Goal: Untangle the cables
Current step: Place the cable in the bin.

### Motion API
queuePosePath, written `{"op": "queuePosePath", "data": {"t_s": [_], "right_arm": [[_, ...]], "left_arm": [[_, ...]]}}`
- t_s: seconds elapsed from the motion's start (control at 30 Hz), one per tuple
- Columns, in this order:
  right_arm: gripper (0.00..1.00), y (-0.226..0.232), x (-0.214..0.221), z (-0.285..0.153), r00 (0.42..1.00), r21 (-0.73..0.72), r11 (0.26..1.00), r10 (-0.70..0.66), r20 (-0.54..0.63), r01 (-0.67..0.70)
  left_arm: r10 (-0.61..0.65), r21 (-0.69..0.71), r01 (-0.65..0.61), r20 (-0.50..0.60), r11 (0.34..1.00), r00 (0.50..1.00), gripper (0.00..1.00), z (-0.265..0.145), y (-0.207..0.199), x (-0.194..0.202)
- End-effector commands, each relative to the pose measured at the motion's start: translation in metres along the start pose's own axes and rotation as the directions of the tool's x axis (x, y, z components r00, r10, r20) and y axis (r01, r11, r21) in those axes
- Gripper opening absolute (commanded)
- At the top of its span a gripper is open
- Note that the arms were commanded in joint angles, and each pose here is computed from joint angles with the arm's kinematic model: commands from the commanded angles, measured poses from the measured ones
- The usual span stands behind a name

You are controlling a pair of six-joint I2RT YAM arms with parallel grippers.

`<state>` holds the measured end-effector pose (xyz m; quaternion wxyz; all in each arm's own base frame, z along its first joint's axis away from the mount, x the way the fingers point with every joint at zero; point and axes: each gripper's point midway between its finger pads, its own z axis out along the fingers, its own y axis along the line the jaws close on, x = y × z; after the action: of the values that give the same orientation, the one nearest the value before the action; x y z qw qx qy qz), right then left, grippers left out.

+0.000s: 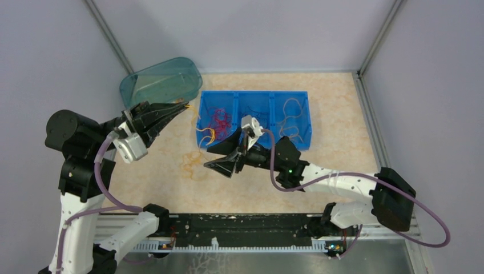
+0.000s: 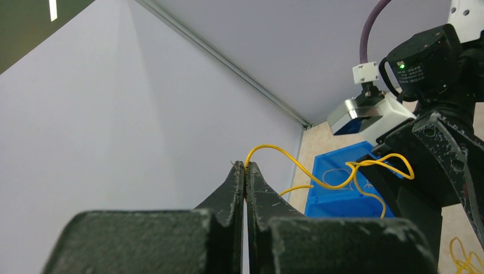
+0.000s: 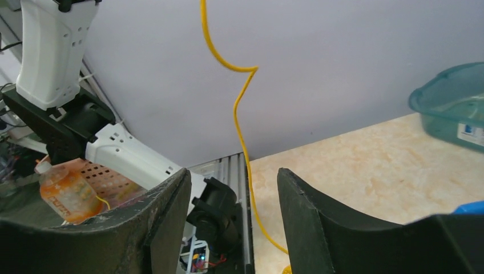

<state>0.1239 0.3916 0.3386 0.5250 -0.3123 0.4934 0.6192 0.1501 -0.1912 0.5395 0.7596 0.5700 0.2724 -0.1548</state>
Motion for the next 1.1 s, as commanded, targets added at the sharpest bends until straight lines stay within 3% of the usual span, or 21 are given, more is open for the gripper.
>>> {"op": "queuePosePath", "data": {"t_s": [0.0, 0.13, 0.27, 0.33, 0.5, 0.53, 0.6, 0.63, 0.67, 0.73, 0.8, 0.9, 1.0, 1.07], "right_arm": [[0.56, 0.027, -0.027, 0.025, 0.998, -0.164, 0.986, 0.021, 0.056, -0.012], [0.44, 0.033, -0.026, 0.036, 0.998, -0.219, 0.975, 0.046, 0.046, -0.035], [0.14, 0.019, -0.032, 0.038, 0.998, -0.146, 0.989, 0.024, 0.063, -0.014], [0.0, 0.003, -0.037, 0.033, 0.997, -0.077, 0.997, 0.018, 0.077, -0.012], [0.0, -0.034, -0.061, 0.002, 0.985, 0.031, 0.997, 0.071, 0.16, -0.077], [0.0, -0.042, -0.065, -0.004, 0.983, 0.059, 0.996, 0.062, 0.171, -0.073], [0.0, -0.053, -0.072, -0.017, 0.981, 0.11, 0.992, 0.039, 0.191, -0.06], [0.0, -0.058, -0.076, -0.022, 0.979, 0.126, 0.991, 0.026, 0.2, -0.052], [0.0, -0.063, -0.08, -0.027, 0.979, 0.147, 0.988, 0.011, 0.204, -0.042], [0.0, -0.08, -0.093, -0.039, 0.974, 0.226, 0.974, -0.024, 0.223, -0.028], [0.0, -0.1, -0.11, -0.053, 0.966, 0.327, 0.945, -0.061, 0.25, -0.025], [0.0, -0.138, -0.125, -0.079, 0.967, 0.536, 0.844, -0.164, 0.196, 0.035], [0.0, -0.176, -0.129, -0.106, 0.959, 0.714, 0.675, -0.284, 0.016, 0.188], [0.0, -0.203, -0.125, -0.127, 0.958, 0.8, 0.553, -0.272, -0.092, 0.233]], "left_arm": [[0.008, 0.012, -0.008, 0.026, 1.0, 1.0, 0.03, -0.001, -0.004, -0.007], [0.016, 0.006, -0.016, 0.017, 1.0, 1.0, 0.03, -0.001, -0.005, -0.003], [0.011, 0.016, -0.011, -0.007, 1.0, 1.0, 0.05, -0.003, -0.012, 0.007], [-0.003, 0.011, 0.004, -0.041, 1.0, 0.999, 0.11, -0.005, -0.015, 0.018], [-0.115, 0.014, 0.118, -0.153, 0.993, 0.982, 0.31, -0.006, -0.029, 0.056], [-0.136, 0.027, 0.142, -0.169, 0.989, 0.976, 0.28, -0.007, -0.035, 0.061], [-0.141, 0.038, 0.15, -0.17, 0.988, 0.975, 0.09, -0.006, -0.039, 0.065], [-0.152, 0.035, 0.16, -0.167, 0.986, 0.974, 0.09, -0.006, -0.04, 0.066], [-0.168, 0.034, 0.176, -0.165, 0.984, 0.972, 0.17, -0.005, -0.04, 0.066], [-0.193, 0.047, 0.204, -0.172, 0.978, 0.966, 0.63, -0.005, -0.045, 0.068], [-0.22, 0.072, 0.239, -0.203, 0.968, 0.954, 0.82, -0.006, -0.053, 0.076], [-0.238, 0.095, 0.276, -0.294, 0.957, 0.926, 0.97, -0.012, -0.066, 0.099], [-0.264, 0.063, 0.313, -0.397, 0.948, 0.879, 1.0, -0.021, -0.075, 0.124], [-0.316, 0.0, 0.359, -0.476, 0.933, 0.821, 1.0, -0.028, -0.076, 0.143]]}}
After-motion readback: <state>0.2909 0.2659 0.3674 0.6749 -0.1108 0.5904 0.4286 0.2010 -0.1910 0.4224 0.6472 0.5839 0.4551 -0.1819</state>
